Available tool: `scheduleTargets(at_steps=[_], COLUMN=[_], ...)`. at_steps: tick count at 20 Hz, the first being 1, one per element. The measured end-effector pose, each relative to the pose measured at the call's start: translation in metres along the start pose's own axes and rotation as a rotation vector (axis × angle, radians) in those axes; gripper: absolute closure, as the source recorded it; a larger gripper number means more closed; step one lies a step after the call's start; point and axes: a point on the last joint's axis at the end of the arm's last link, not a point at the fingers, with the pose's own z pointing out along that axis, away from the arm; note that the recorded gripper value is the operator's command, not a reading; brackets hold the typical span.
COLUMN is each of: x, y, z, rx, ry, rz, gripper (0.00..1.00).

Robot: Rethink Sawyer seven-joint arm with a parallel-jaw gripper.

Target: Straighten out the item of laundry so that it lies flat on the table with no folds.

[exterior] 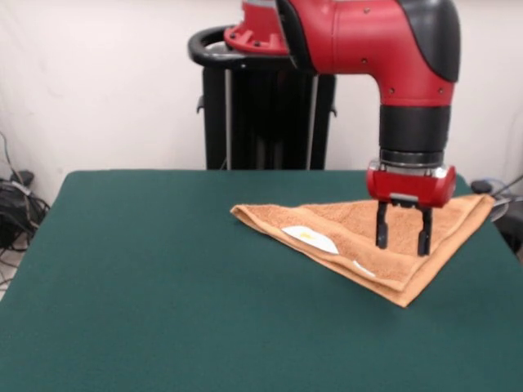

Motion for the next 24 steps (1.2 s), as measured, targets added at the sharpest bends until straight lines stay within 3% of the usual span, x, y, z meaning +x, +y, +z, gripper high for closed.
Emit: scheduleTargets(at_steps=[14, 24], x=[0.030, 0.078], y=[0.001, -0.009], z=[0.013, 0.045], rx=[0.011, 0.039], ry=[0.051, 0.099], rz=[-0.020, -0.047], gripper=[0.00, 0.00])
